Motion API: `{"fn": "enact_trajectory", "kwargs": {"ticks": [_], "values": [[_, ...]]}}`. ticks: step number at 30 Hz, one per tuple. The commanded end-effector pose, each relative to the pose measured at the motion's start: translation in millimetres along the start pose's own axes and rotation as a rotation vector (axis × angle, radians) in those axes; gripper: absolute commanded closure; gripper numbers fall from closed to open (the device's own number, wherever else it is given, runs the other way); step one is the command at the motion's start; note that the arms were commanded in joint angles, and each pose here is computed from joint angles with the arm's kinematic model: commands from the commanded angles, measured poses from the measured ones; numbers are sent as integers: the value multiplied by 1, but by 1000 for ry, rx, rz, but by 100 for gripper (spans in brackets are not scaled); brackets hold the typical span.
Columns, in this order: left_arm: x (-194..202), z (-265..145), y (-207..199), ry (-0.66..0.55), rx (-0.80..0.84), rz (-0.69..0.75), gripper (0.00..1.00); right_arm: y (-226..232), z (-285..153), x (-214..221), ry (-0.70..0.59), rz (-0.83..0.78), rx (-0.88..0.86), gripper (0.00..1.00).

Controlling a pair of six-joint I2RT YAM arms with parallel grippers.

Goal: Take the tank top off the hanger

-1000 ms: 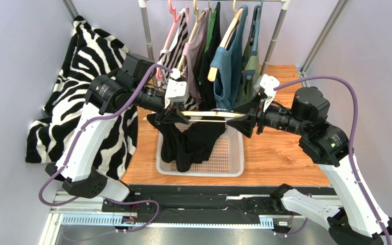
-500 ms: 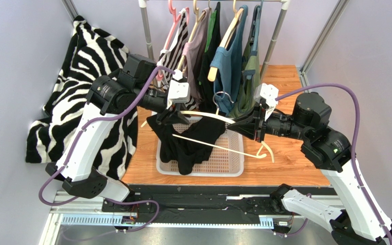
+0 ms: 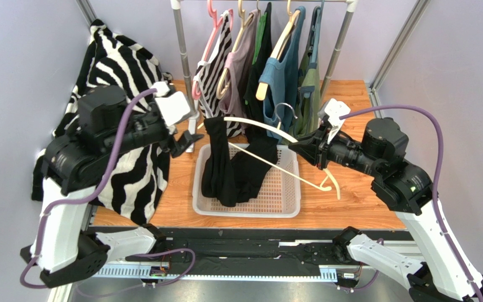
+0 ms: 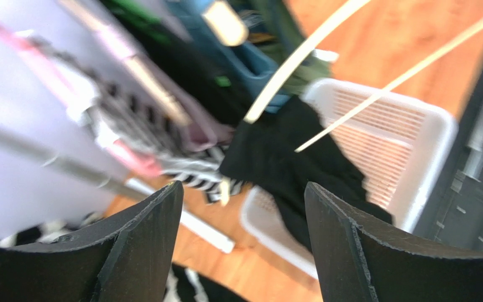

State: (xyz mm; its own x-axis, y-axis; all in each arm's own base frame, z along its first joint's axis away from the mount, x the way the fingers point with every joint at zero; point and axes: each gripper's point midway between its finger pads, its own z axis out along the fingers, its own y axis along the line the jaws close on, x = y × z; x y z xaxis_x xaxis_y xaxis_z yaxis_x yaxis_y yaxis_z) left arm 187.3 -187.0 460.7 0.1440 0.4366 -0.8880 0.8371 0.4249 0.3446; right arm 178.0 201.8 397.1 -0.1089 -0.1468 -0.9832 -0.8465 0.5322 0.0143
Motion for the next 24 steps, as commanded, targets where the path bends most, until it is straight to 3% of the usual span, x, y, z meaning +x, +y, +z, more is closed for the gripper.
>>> {"fn": "enact_trajectory", "kwargs": {"ticks": [1,8,12,16,24], "values": [[15,-7,29,37,-211,-54,25,-10,-26,-49,-196,-78,114,100],[72,38,-18,130,-12,-217,47,-2,-35,-59,-238,-73,90,100],[88,62,-27,161,32,-302,41,2,-35,-59,-243,-66,69,100],[79,74,-22,145,35,-332,29,6,-35,-58,-244,-63,51,100],[75,94,-19,132,61,-361,27,11,-36,-58,-250,-61,26,100]]}}
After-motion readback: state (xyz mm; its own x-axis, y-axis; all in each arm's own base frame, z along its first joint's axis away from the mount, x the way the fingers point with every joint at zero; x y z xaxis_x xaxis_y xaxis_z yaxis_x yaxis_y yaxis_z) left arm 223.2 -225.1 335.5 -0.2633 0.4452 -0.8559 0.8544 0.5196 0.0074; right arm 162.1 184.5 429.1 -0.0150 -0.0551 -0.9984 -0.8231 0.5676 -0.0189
